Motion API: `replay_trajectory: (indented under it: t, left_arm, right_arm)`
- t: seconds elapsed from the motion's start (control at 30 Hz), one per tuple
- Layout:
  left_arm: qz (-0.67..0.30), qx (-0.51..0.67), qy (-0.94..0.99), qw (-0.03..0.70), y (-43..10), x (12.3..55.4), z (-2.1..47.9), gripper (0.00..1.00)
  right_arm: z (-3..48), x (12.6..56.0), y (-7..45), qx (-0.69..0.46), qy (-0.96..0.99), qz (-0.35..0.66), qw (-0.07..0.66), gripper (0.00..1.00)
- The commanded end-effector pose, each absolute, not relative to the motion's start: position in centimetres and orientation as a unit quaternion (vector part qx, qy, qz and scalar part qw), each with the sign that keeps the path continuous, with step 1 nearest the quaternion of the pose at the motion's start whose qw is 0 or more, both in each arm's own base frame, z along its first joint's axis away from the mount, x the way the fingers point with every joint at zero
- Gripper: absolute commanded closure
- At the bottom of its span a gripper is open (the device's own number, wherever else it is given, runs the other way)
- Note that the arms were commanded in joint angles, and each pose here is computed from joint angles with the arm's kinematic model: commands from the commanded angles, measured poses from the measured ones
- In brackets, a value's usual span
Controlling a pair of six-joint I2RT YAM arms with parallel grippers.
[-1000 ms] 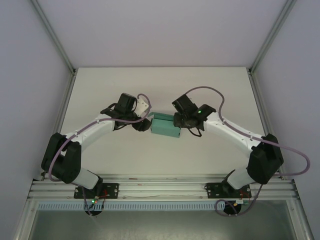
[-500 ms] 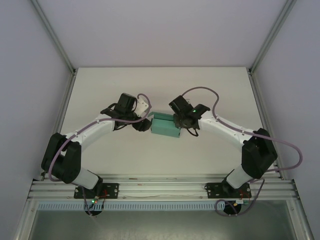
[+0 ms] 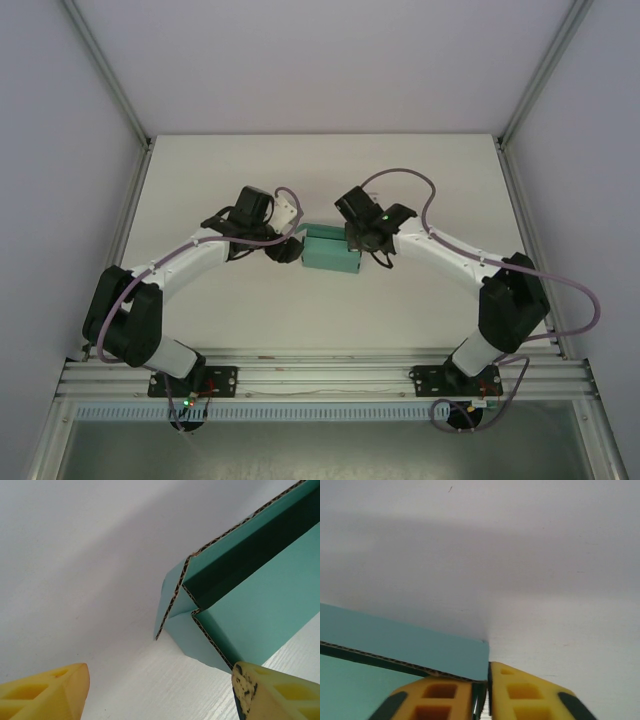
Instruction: Assemble paper box
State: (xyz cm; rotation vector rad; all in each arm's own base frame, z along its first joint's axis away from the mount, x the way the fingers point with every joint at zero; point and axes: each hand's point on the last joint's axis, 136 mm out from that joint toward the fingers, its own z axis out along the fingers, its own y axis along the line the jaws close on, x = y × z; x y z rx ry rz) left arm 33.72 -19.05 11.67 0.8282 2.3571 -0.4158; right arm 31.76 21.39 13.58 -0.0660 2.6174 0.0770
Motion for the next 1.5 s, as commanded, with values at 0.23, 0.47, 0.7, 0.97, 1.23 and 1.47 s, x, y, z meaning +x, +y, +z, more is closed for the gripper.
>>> replay_trajectory:
  t: [0.23,0.47,0.7,0.97,1.23,1.47]
  left_arm:
    - [-0.193,0.296,0.885,0.304,-20.3,33.5,12.3,0.25]
    - [-0.210,0.296,0.885,0.291,-21.9,32.5,11.3,0.27]
    - [-0.198,0.292,0.894,0.278,-21.8,31.8,10.2,0.28]
    - [-0.191,0.269,0.906,0.267,-22.2,30.9,8.8,0.42]
    - [-0.194,0.220,0.912,0.287,-21.9,29.8,8.2,0.47]
    - [-0.193,0.209,0.909,0.306,-21.6,29.9,8.5,0.46]
  right_arm:
    - [14.3,31.0,21.4,0.019,0.968,0.036,0.246,1.00]
    - [13.3,29.6,22.3,0.091,0.964,0.056,0.242,1.00]
    - [11.8,27.6,22.9,0.046,0.962,0.046,0.265,1.00]
    - [13.2,27.3,23.9,0.033,0.951,0.082,0.298,1.00]
    - [16.5,27.7,26.1,0.053,0.948,0.135,0.284,1.00]
    - [14.4,27.0,24.3,0.035,0.959,0.086,0.269,1.00]
